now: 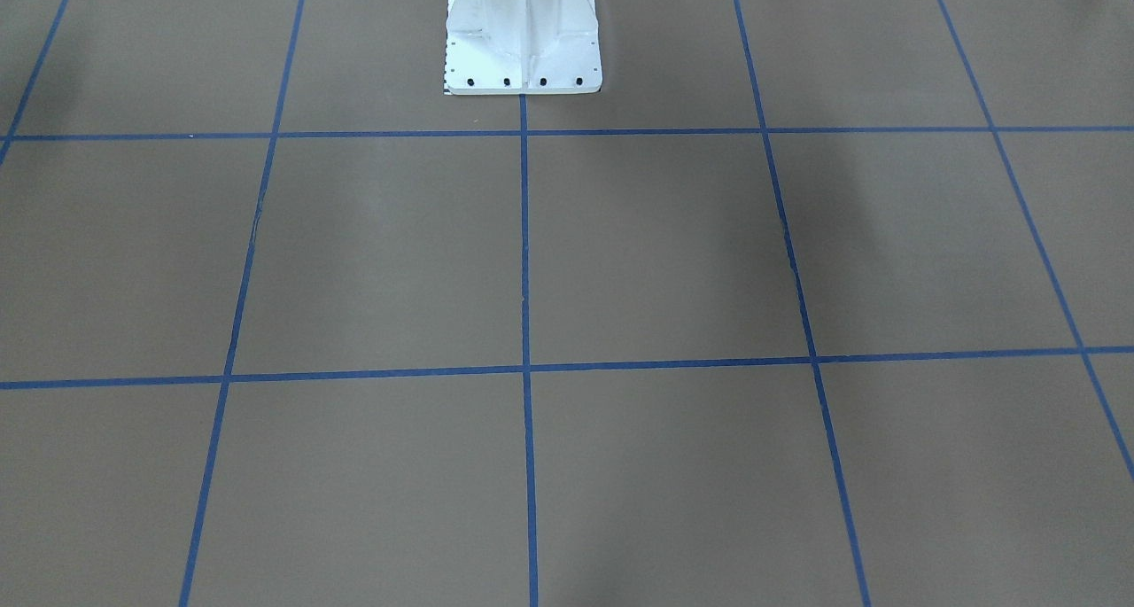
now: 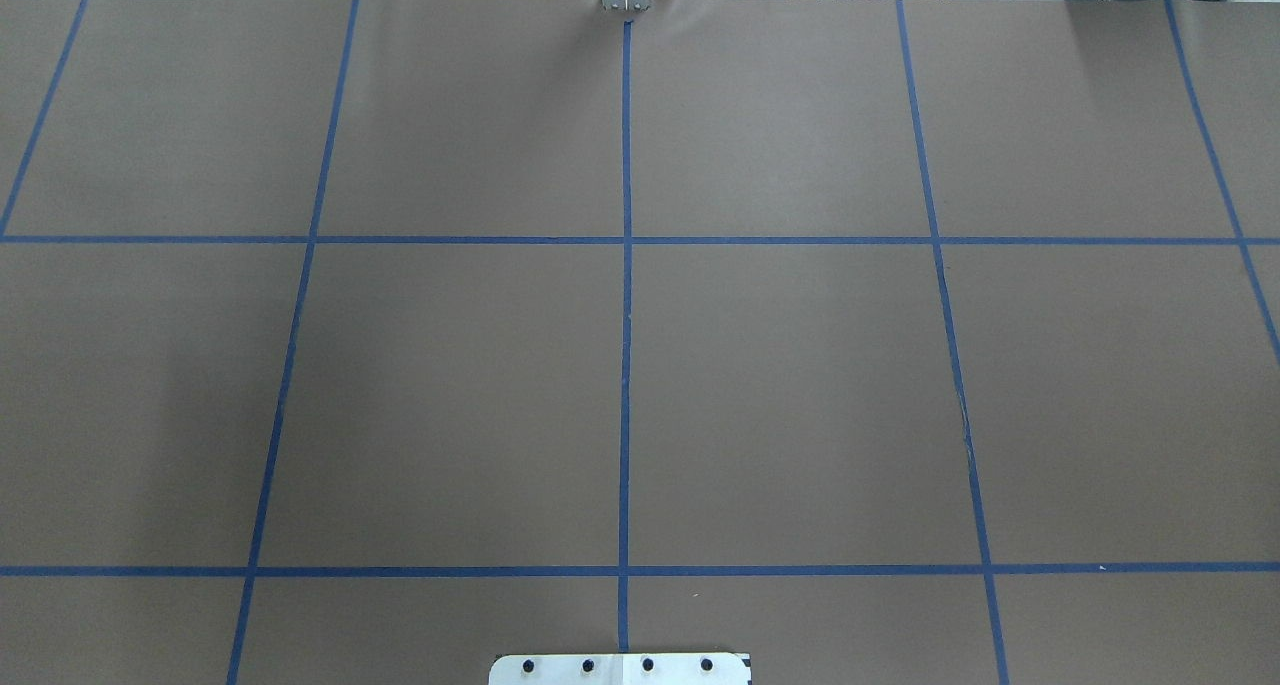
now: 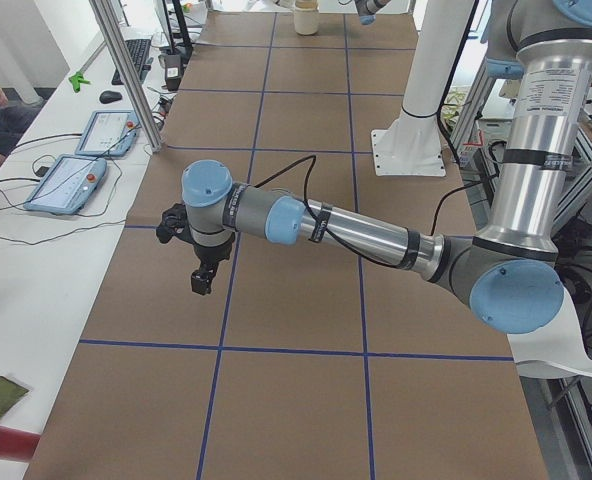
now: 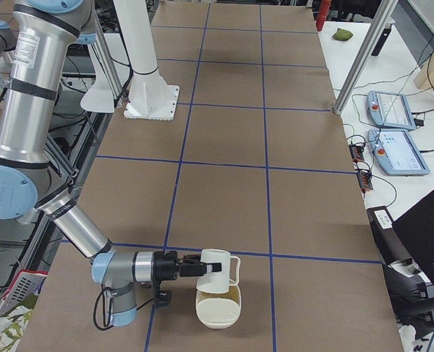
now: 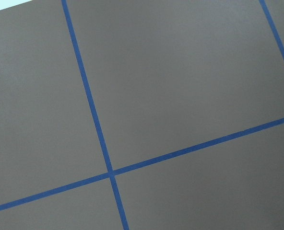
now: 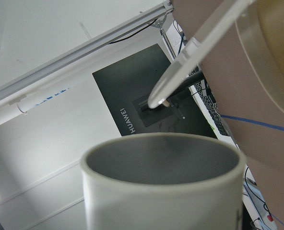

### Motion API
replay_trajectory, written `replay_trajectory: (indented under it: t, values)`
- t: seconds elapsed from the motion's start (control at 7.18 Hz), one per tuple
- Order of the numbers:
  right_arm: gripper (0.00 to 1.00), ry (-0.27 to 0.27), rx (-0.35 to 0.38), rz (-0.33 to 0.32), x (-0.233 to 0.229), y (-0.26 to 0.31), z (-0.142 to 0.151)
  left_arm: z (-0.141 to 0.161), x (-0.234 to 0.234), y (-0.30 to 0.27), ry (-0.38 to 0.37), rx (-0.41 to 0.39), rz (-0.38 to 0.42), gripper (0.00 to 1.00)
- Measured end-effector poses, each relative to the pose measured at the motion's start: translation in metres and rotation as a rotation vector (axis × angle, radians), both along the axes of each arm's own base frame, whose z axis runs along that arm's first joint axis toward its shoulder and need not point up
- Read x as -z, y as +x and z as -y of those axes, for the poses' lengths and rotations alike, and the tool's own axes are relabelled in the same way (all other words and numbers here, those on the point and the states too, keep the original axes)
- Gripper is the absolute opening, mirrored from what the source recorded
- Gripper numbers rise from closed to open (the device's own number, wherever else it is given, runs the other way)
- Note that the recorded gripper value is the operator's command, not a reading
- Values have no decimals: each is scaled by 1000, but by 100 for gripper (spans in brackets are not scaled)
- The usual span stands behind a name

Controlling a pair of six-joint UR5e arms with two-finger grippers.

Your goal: Left arm hands cup to right arm to dump lemon

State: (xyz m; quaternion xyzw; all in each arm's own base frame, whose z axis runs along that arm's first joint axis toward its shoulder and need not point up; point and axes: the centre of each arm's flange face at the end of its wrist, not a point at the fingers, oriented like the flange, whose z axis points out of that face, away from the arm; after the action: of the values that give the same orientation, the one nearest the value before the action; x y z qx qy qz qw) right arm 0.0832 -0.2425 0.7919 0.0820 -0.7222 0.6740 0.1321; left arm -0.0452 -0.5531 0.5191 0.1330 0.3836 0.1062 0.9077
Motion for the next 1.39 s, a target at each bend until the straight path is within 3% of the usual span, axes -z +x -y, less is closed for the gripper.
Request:
replay_trajectory:
  t: [0.84, 1.39]
  values:
    - [0, 77, 18, 204, 12, 1, -4, 0, 0, 0, 0, 0, 0, 100]
    - [0, 108, 24, 262, 14, 3, -9, -1, -1, 0, -1, 0, 1, 100]
